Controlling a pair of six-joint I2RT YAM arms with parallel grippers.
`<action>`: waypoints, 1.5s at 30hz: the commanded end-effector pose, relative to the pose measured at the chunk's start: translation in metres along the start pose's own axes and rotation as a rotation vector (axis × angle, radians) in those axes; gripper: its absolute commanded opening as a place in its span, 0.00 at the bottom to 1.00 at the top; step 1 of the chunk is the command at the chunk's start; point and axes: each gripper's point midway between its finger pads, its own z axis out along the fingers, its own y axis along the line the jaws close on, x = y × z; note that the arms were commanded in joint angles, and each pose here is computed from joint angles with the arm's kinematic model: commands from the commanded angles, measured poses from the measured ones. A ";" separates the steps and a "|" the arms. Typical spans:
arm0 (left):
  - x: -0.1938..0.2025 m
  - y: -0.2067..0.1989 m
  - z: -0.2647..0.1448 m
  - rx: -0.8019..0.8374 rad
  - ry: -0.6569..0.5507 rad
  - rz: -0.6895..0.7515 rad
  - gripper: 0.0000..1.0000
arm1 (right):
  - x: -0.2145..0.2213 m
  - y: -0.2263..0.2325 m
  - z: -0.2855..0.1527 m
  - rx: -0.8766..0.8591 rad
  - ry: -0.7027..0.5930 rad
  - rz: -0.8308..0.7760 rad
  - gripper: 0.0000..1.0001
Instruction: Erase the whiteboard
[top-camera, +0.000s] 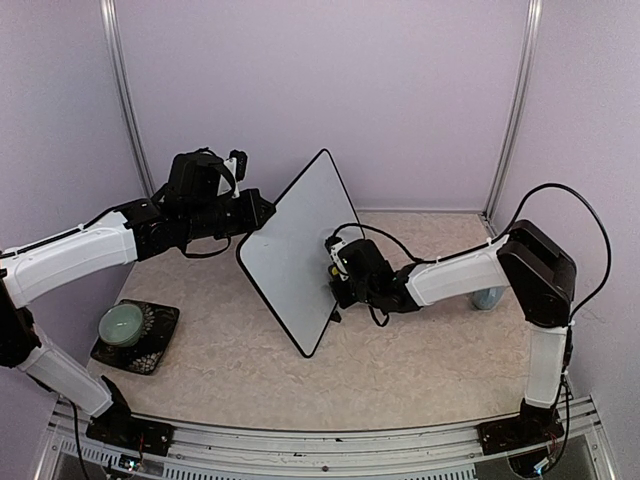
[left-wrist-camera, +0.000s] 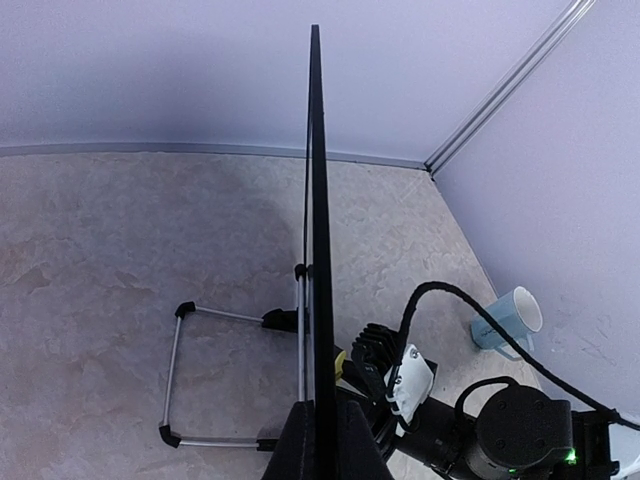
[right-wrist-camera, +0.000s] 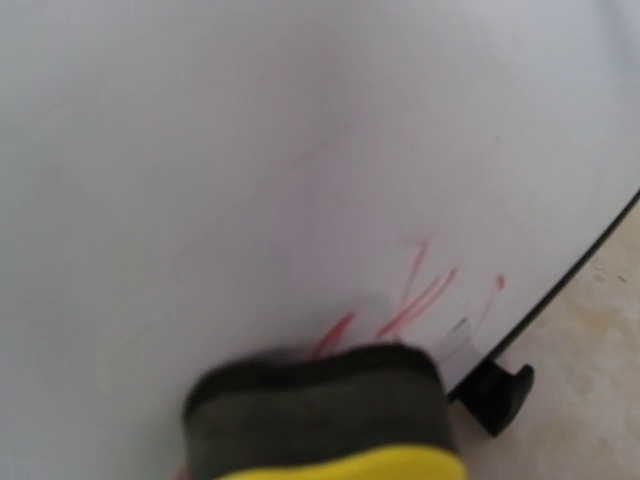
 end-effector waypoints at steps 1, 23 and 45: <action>0.028 -0.009 0.000 0.048 0.103 0.018 0.00 | -0.012 0.030 -0.006 -0.107 -0.059 -0.031 0.00; 0.032 -0.014 -0.003 0.054 0.104 0.015 0.00 | -0.014 0.044 -0.029 -0.183 -0.088 0.045 0.00; 0.037 -0.011 -0.002 0.049 0.110 0.023 0.00 | -0.014 -0.027 0.010 -0.046 -0.017 0.168 0.00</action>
